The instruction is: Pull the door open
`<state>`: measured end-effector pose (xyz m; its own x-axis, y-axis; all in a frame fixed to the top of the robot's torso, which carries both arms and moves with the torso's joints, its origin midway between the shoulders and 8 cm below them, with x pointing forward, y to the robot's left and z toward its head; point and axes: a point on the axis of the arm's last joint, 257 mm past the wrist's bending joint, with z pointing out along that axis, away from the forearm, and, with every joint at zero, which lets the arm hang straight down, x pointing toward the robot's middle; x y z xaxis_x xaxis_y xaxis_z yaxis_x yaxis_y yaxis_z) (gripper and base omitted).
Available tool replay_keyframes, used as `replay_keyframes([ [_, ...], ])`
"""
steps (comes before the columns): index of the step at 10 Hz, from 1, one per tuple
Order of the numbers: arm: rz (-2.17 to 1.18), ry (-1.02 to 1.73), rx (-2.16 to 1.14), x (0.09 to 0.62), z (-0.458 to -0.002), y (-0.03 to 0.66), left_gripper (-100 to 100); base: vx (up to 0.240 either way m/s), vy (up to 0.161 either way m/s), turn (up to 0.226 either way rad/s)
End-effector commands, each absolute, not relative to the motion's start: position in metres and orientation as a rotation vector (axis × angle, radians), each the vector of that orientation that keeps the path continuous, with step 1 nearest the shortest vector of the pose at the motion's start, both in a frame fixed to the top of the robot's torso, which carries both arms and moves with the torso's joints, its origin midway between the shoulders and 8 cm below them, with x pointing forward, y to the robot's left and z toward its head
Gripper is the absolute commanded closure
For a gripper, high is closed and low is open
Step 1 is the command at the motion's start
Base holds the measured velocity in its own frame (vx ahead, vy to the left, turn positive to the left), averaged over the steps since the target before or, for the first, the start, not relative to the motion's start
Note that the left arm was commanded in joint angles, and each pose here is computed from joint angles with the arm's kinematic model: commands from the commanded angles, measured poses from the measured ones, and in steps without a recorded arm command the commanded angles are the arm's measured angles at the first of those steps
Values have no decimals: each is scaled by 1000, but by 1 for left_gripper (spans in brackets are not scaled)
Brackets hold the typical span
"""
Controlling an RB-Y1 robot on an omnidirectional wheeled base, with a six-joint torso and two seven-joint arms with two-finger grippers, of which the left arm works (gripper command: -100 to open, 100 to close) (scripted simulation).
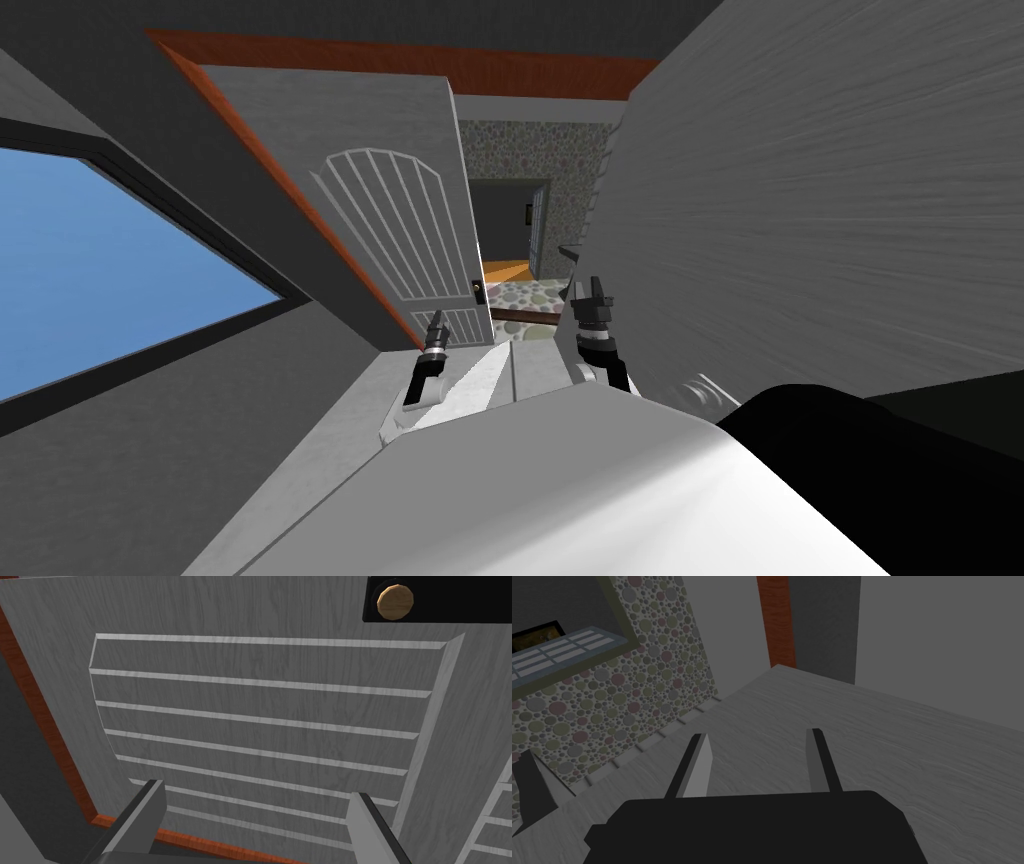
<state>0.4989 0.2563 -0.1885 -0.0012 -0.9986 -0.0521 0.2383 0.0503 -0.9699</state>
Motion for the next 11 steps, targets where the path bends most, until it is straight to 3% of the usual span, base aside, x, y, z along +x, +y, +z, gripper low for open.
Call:
replay_keyframes([
  [1, -1279, 1079, -1010, 505, -199, 256, -100, 102, -18, -59],
  [11, -1257, 1177, -1121, 529, -260, 254, -100, 114, -16, -50],
])
